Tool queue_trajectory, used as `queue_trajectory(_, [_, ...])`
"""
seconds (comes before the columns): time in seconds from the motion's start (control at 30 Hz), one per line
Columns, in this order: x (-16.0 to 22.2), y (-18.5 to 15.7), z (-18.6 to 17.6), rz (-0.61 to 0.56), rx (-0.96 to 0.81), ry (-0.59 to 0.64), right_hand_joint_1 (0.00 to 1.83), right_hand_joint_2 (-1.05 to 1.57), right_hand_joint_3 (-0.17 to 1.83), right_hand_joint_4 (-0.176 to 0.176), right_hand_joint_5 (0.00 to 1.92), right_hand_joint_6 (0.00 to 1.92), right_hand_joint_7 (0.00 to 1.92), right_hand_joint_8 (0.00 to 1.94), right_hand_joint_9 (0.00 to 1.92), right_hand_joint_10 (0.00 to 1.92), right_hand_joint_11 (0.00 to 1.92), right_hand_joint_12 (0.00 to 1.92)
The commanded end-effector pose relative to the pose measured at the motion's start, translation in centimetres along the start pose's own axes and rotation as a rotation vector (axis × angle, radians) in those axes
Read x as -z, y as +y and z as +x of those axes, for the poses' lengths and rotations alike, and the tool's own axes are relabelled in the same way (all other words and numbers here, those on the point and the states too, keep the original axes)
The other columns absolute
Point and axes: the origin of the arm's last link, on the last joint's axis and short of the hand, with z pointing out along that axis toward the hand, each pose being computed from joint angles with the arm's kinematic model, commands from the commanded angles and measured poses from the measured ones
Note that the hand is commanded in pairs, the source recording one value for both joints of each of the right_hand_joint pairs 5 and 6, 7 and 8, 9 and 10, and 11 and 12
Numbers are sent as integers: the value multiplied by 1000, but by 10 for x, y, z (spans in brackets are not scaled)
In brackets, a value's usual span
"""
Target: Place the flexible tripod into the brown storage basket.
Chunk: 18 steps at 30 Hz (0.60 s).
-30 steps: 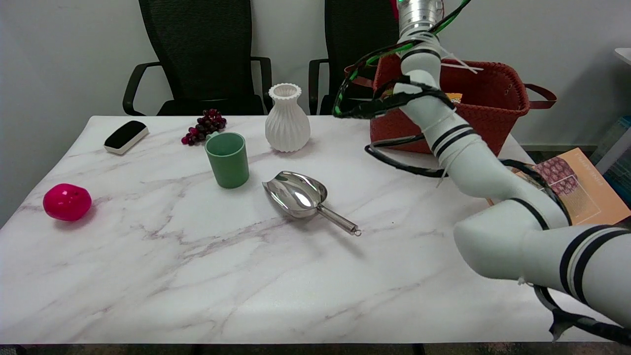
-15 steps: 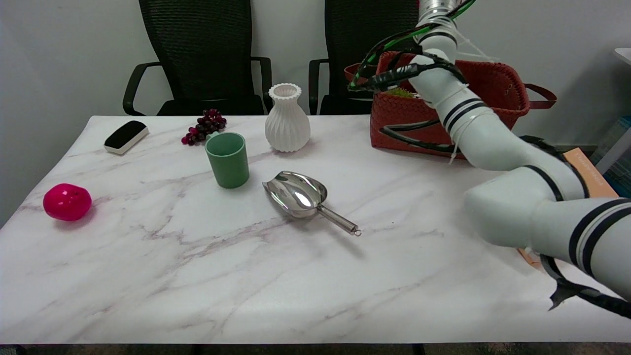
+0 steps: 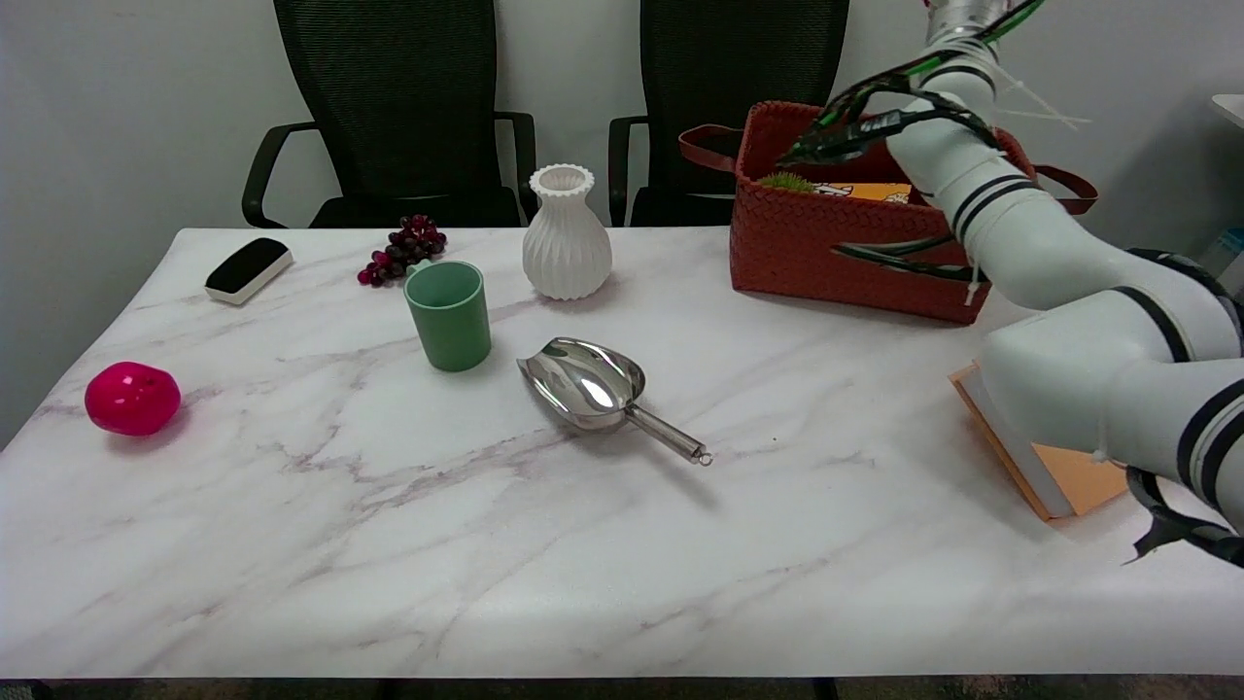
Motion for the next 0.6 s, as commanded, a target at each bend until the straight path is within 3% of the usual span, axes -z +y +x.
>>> queue_trajectory(0.03, [0,104,27,-191,51,29,867,1571,259,0,1920,1920,1920,1920,1920,1920,1920,1920])
queue_trajectory(0.6, [23,110,-14,-221,-36,-48,859,1571,263,0,1920,1920,1920,1920,1920,1920,1920,1920])
